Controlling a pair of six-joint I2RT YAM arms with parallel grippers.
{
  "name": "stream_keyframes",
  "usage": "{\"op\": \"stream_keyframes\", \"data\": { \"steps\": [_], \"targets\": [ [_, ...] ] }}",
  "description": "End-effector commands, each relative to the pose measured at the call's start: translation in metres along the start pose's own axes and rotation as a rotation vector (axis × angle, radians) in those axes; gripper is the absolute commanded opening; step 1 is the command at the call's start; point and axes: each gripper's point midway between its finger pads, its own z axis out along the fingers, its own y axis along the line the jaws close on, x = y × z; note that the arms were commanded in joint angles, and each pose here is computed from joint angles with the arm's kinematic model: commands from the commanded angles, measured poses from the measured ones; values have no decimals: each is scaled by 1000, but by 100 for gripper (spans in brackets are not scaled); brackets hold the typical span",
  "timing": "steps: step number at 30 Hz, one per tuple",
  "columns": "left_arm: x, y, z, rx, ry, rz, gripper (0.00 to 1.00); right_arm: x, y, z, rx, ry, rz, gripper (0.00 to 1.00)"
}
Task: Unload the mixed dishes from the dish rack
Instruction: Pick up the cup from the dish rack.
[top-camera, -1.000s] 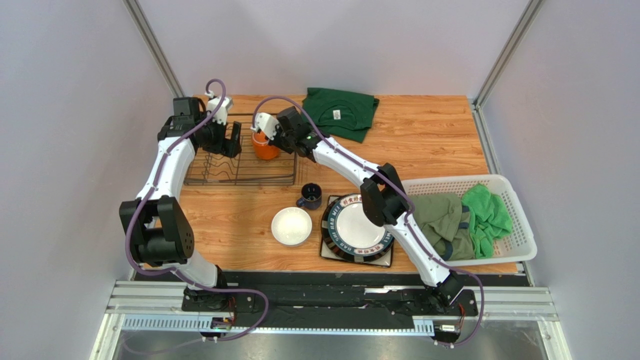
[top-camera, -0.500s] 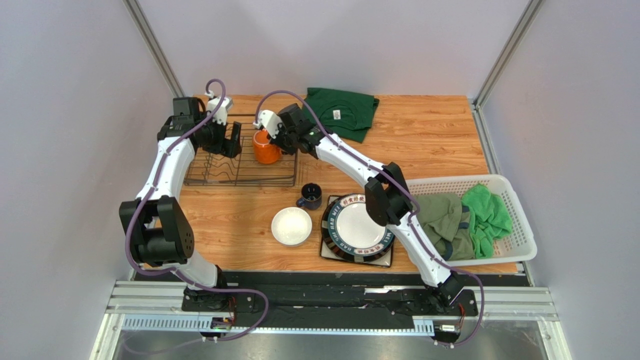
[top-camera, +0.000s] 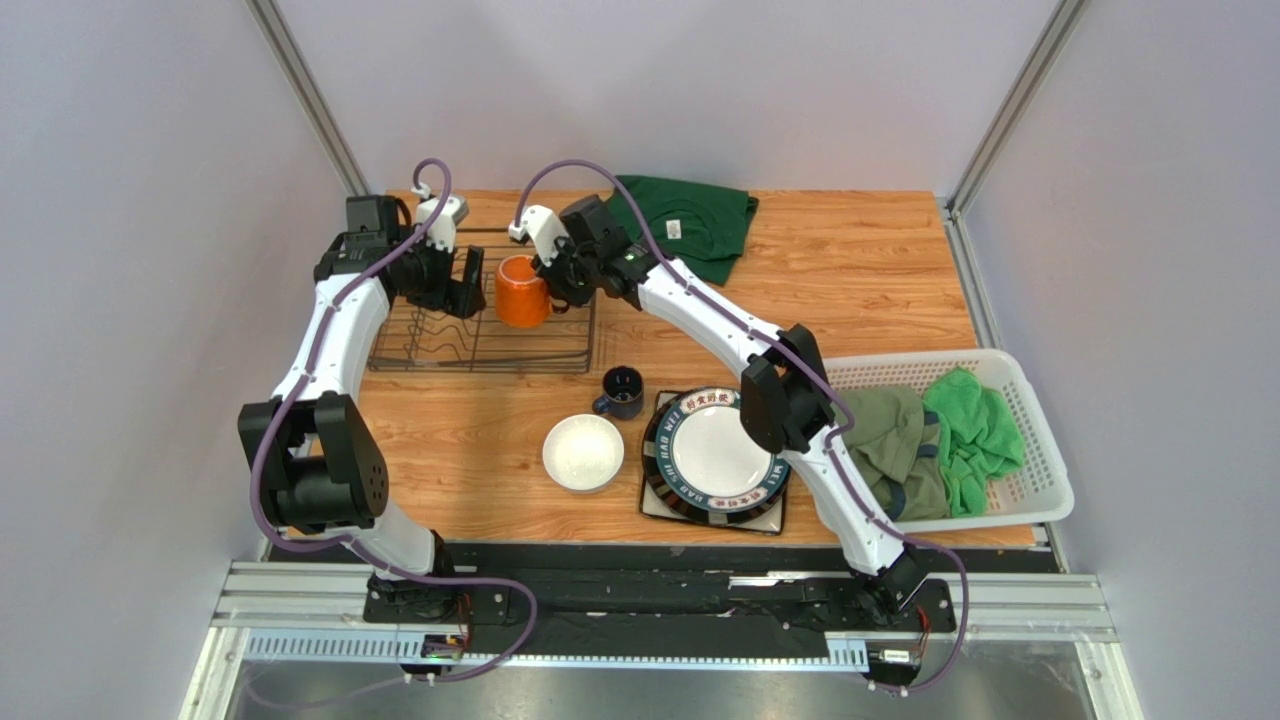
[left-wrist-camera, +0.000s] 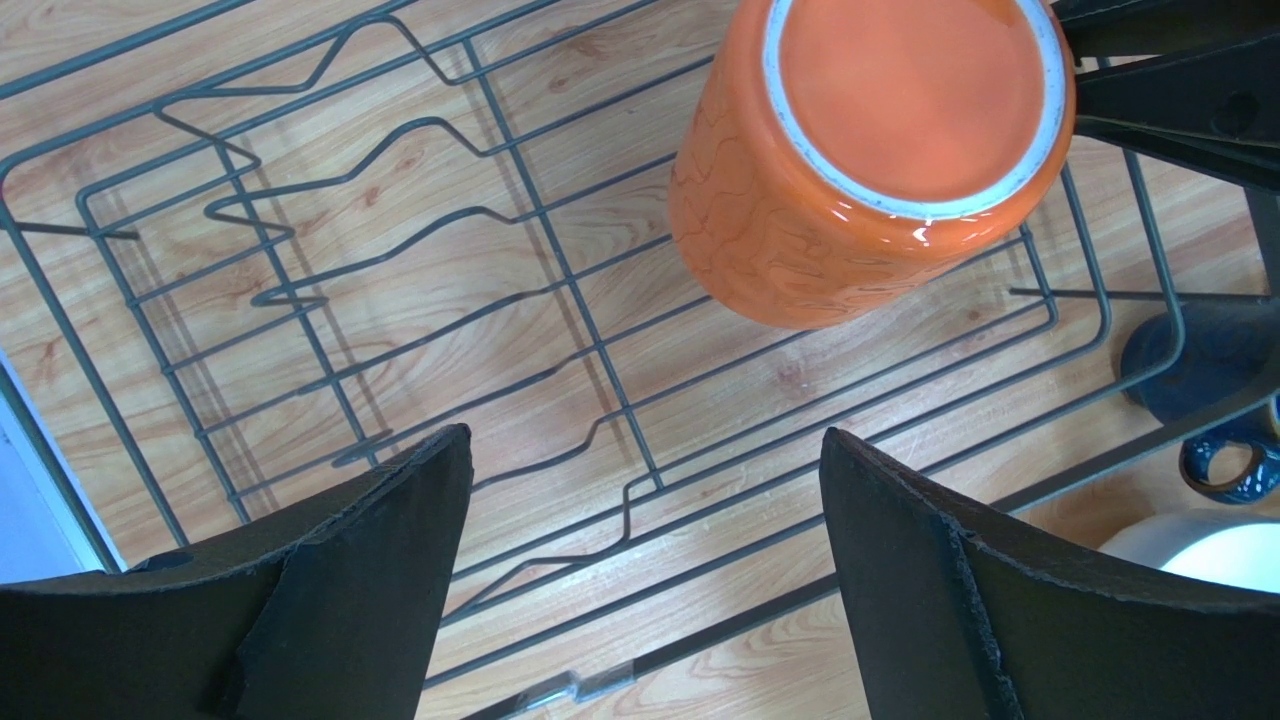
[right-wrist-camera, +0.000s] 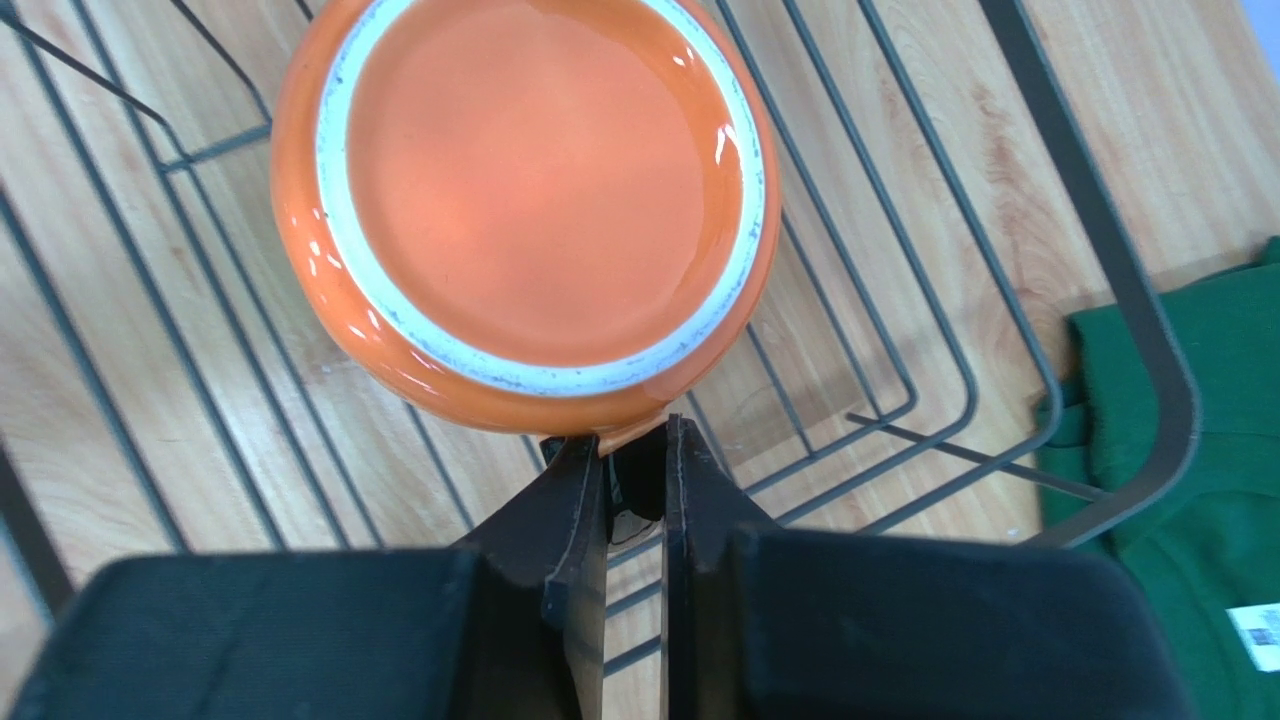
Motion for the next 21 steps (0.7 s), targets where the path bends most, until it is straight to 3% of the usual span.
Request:
{"op": "stream_keyframes", "data": {
  "steps": [1, 21],
  "targets": [
    [-35, -4, -31, 8, -126, 104, 93, -87, -8, -58, -17, -223, 63, 0],
    [-46, -48, -81, 40, -397, 394, 92, -96, -4, -107, -273, -269, 415, 0]
  ]
}}
